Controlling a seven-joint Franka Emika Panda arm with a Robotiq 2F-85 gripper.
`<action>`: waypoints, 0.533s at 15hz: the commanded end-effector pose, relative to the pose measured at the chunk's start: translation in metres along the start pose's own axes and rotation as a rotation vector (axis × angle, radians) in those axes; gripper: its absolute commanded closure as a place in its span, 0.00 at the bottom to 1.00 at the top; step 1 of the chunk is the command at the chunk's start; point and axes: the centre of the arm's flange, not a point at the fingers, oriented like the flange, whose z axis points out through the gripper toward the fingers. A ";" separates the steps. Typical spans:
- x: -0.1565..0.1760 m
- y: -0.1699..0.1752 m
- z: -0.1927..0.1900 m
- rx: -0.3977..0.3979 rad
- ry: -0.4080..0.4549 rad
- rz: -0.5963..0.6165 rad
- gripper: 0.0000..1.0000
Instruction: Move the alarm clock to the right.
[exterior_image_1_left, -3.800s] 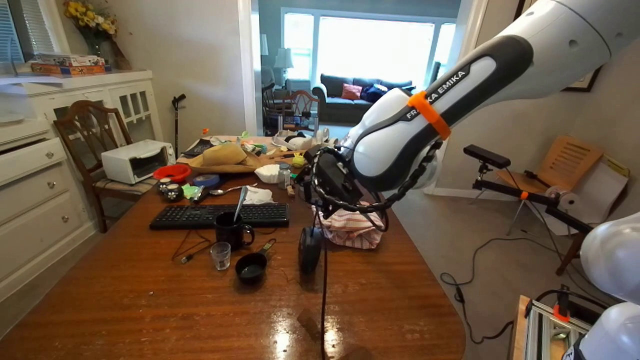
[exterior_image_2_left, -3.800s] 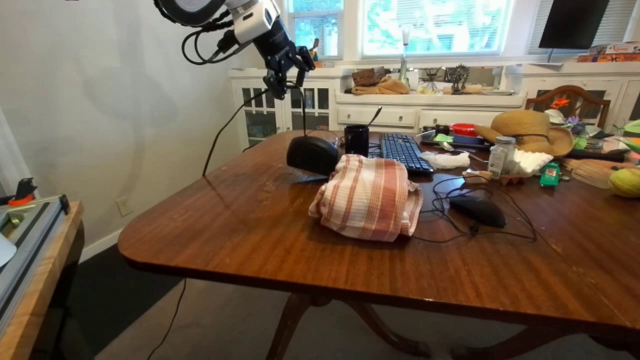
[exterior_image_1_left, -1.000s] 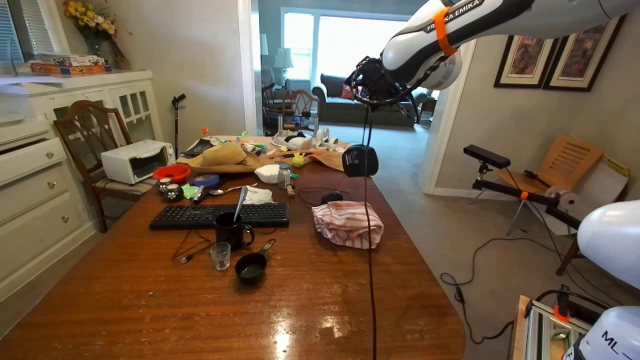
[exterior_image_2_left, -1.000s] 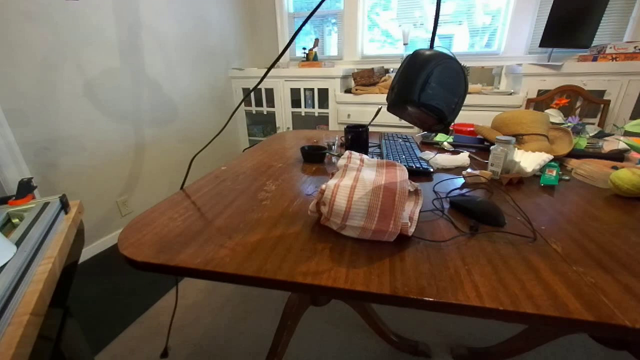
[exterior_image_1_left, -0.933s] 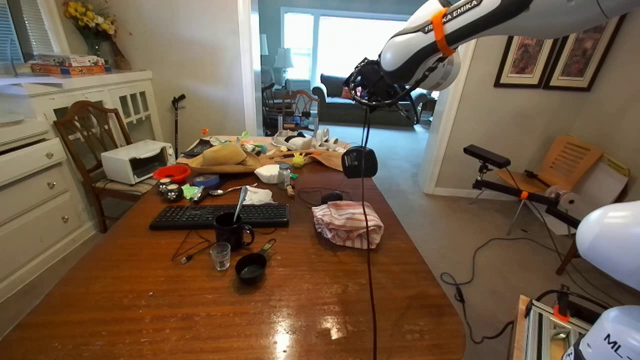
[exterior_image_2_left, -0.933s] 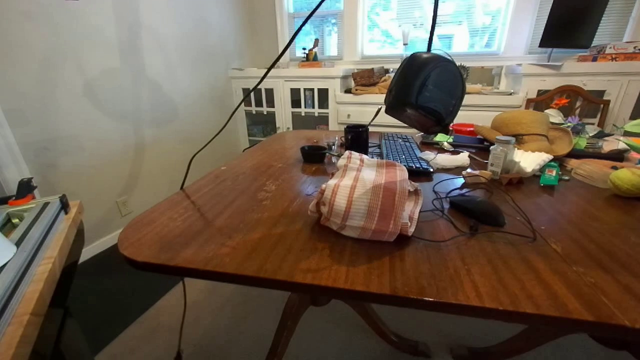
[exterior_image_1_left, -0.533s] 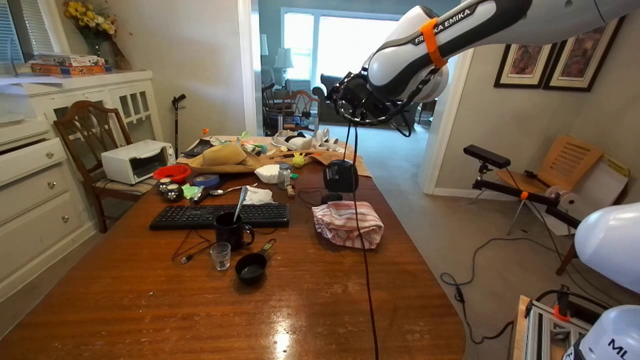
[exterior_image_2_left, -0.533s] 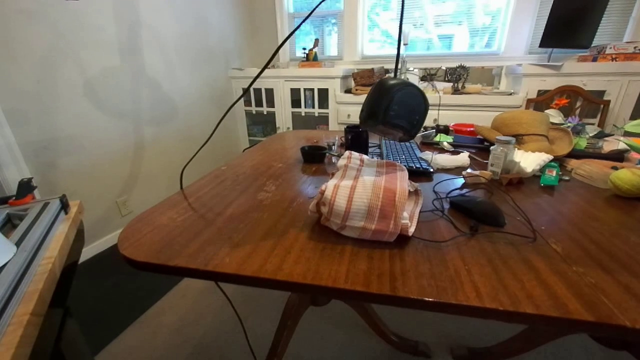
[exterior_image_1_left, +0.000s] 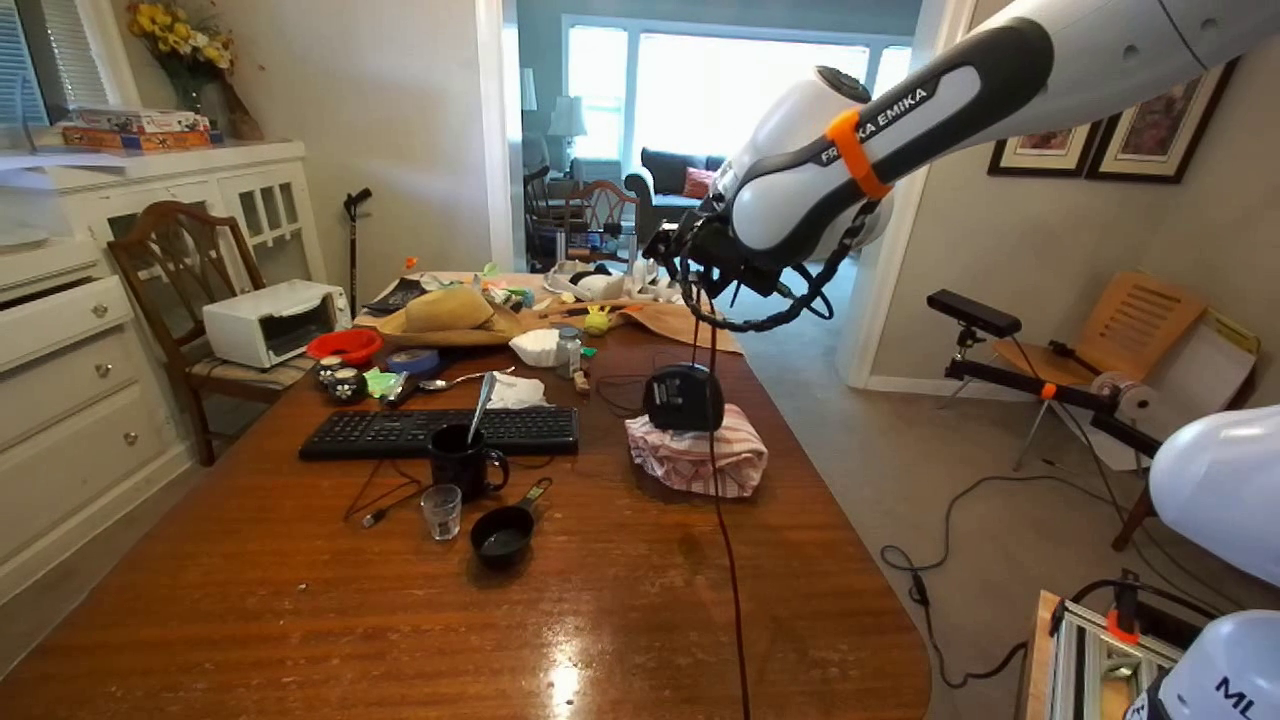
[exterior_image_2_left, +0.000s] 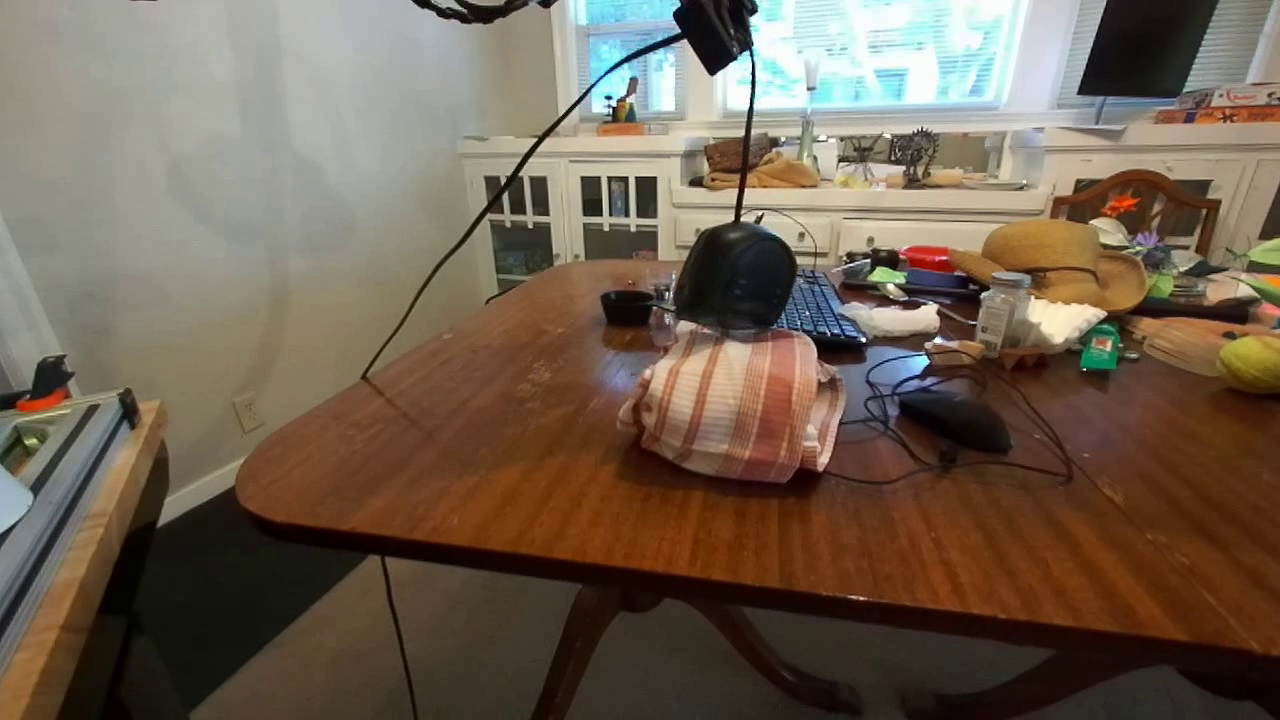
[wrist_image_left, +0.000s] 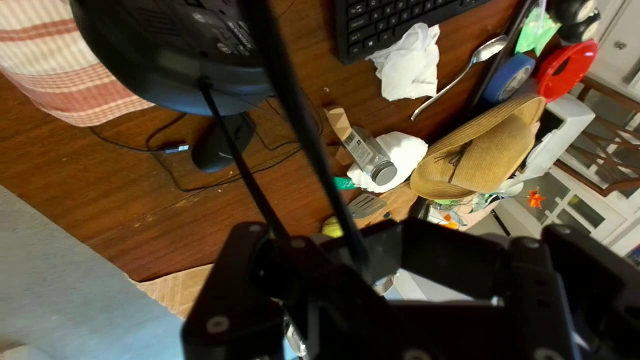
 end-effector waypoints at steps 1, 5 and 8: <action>-0.008 -0.001 0.046 -0.041 0.065 -0.058 1.00; -0.037 0.010 0.059 -0.071 0.061 -0.098 1.00; -0.062 0.013 0.067 -0.088 0.047 -0.122 1.00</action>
